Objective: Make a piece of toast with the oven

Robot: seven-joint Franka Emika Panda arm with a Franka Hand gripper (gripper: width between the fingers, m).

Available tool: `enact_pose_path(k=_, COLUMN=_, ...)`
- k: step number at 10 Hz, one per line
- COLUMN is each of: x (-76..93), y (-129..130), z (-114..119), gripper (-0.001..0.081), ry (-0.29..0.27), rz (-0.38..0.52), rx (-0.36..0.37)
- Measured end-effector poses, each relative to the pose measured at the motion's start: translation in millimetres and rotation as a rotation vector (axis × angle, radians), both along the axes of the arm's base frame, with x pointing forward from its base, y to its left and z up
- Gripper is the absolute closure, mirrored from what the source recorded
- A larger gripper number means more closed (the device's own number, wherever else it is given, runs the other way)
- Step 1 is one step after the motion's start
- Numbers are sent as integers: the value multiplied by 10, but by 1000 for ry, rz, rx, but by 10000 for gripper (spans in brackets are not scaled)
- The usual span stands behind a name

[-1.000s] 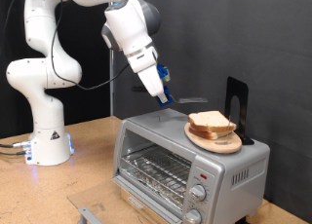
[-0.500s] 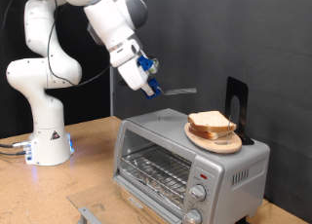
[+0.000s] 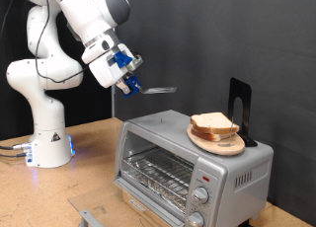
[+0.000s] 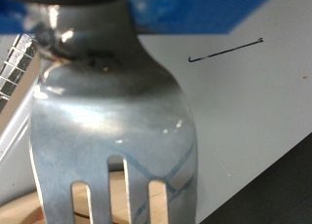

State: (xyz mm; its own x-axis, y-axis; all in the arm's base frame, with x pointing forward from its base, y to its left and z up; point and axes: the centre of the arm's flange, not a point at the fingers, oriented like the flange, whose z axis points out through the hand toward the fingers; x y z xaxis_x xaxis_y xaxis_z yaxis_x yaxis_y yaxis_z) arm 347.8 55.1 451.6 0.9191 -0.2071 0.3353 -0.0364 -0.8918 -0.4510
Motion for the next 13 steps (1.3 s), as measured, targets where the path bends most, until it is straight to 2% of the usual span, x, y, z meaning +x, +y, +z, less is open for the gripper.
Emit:
enact_pose_path(k=2, x=-10, y=-39, z=-51, gripper=406, ry=-1, rz=-4, rx=-11)
enact_pose_path(k=5, x=90, y=-361, z=-211, gripper=406, ry=-82, rz=-77, rx=-96)
enact_pose_path(k=6, x=142, y=-462, z=-280, gripper=406, ry=-75, rz=-95, rx=-100)
enact_pose_path(k=9, x=308, y=-630, z=-499, gripper=406, ry=9, rz=-87, rx=-83)
enact_pose_path(k=11, x=409, y=-625, z=-542, gripper=406, ry=29, rz=-51, rx=-62)
enact_pose_path(k=13, x=436, y=-621, z=-521, gripper=406, ry=36, rz=-8, rx=-40)
